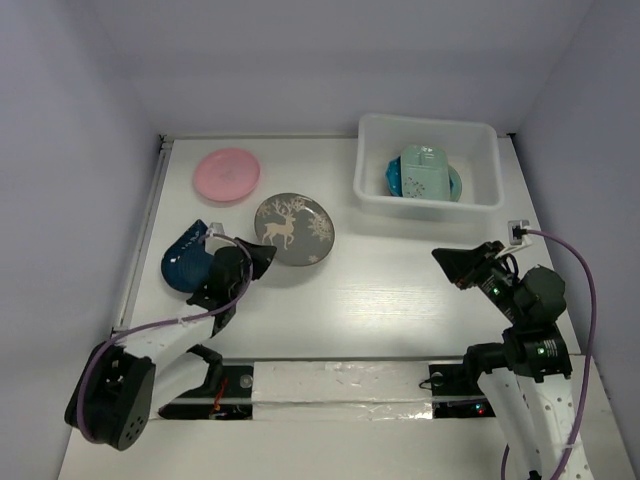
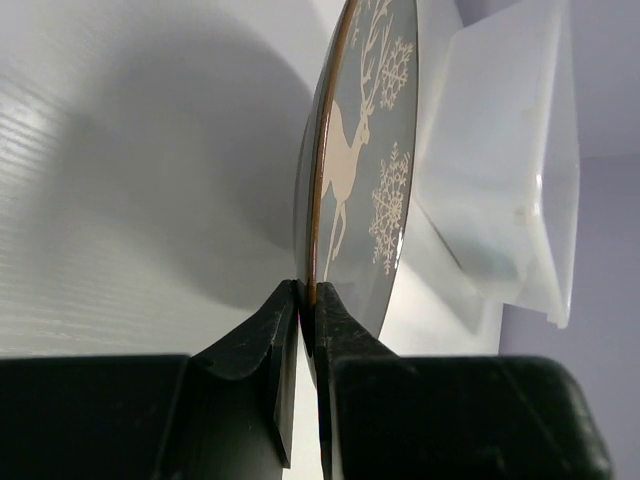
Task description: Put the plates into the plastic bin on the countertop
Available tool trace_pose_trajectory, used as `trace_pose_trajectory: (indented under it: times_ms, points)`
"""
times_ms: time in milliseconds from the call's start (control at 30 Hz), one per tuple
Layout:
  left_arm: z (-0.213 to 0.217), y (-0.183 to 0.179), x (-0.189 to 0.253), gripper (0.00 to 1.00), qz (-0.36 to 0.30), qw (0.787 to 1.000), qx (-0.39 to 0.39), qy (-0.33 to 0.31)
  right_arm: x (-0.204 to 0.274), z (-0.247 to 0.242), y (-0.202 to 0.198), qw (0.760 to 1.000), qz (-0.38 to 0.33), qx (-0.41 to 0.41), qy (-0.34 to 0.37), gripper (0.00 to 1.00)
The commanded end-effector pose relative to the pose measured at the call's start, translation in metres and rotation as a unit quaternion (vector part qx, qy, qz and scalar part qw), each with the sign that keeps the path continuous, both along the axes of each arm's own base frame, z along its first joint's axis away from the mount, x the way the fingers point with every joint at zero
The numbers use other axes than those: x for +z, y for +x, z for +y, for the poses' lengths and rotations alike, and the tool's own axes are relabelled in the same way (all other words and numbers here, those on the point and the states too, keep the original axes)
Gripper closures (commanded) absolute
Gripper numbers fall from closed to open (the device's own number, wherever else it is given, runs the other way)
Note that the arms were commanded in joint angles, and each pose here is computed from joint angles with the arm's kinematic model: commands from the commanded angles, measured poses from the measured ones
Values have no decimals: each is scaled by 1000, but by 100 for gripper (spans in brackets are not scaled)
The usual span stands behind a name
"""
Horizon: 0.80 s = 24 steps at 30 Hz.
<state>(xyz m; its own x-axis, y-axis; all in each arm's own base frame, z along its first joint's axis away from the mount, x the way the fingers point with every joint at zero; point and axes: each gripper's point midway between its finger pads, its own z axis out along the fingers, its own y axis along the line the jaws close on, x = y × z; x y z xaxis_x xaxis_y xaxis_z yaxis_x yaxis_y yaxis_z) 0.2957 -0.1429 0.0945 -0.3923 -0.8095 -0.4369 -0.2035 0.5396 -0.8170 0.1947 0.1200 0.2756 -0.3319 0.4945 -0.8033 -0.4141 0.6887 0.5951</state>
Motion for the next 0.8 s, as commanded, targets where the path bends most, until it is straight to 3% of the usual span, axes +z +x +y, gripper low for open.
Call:
trace_pose_trajectory:
  times_ms: [0, 233, 400, 567, 733, 767]
  points:
    - [-5, 22, 99, 100, -129, 990, 2, -48, 7, -1, 0, 1000, -19, -2, -1, 75]
    - [-13, 18, 166, 100, -184, 980, -29, -70, 10, -3, 0, 1000, -26, -9, -5, 75]
    - [-37, 26, 242, 100, -248, 959, -82, -111, 12, -4, 0, 999, -30, -10, -6, 75]
    - [-74, 48, 282, 100, -277, 943, -129, -128, 11, -5, 0, 999, -30, -14, -6, 75]
    - [-142, 76, 281, 100, -263, 937, -188, -131, 25, -5, -8, 999, -43, -13, -3, 75]
    - [-151, 81, 300, 100, -279, 932, -191, -128, 37, -6, -13, 998, -57, -13, -2, 75]
